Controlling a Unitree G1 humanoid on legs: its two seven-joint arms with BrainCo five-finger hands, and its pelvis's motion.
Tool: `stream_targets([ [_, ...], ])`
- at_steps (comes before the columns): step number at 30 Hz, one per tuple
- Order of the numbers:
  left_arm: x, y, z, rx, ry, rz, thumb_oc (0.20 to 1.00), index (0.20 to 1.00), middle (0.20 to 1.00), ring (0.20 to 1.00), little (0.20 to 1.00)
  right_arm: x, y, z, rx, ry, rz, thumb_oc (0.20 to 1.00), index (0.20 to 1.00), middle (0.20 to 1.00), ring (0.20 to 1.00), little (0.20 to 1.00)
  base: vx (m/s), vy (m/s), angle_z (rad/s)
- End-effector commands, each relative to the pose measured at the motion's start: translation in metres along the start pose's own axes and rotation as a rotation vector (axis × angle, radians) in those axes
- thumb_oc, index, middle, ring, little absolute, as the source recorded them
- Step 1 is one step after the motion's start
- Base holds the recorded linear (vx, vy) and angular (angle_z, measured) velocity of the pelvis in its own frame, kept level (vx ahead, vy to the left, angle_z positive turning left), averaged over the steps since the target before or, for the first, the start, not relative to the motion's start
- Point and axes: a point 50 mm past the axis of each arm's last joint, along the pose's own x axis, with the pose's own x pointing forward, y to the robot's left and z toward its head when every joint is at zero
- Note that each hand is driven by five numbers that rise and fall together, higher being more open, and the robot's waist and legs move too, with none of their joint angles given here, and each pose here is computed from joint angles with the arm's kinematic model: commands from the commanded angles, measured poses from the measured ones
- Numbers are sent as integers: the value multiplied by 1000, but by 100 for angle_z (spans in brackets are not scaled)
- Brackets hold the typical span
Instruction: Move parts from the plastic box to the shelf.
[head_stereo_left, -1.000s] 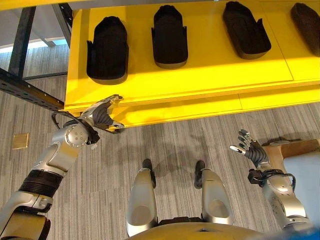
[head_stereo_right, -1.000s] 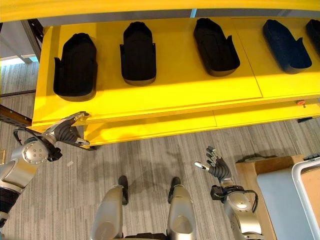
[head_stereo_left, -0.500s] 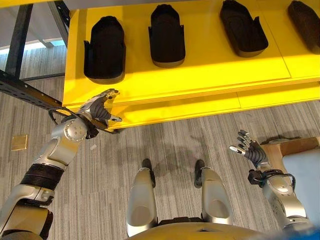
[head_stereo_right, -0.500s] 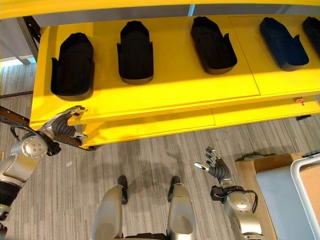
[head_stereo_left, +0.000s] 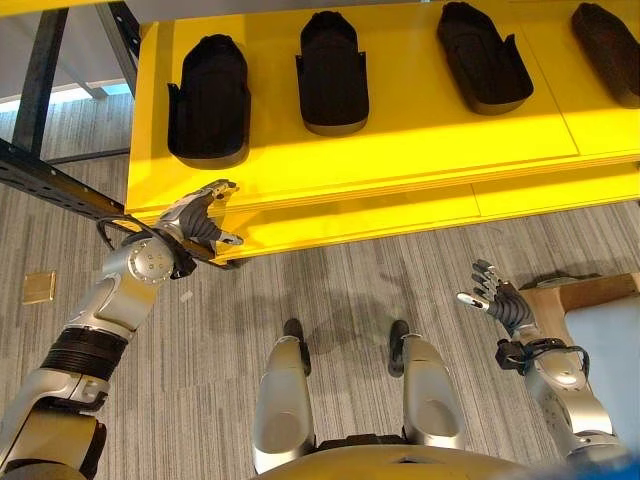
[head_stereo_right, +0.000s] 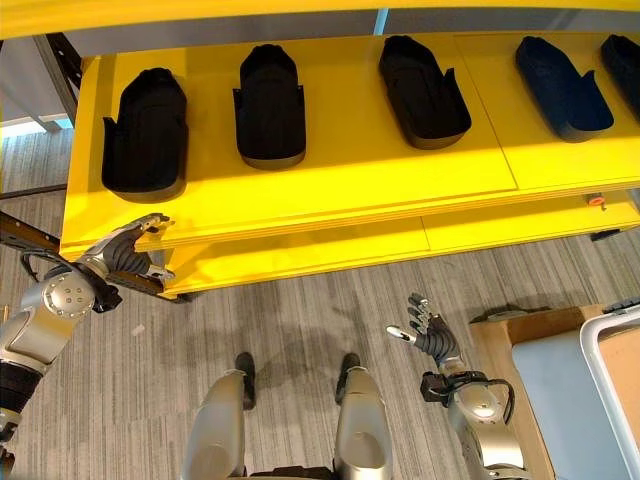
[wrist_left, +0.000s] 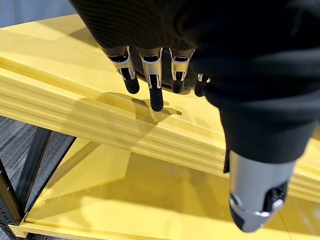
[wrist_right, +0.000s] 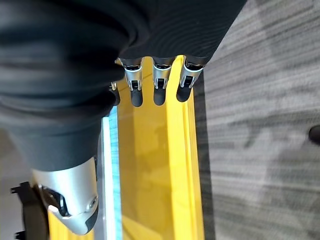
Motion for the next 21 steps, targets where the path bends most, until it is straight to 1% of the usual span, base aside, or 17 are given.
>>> stream_targets([
  [1, 2, 2, -2, 15, -7, -4, 1000, 1000, 1000, 1000, 1000, -5, 0, 9, 13, -77, 25, 1000, 1000, 1000, 1000, 1000, 0, 0, 0],
  [21, 7, 12, 5, 17, -33, 24, 1000, 1000, 1000, 1000, 1000, -9, -3, 3, 27, -50, 23, 1000, 1000, 1000, 1000, 1000, 0, 0, 0],
])
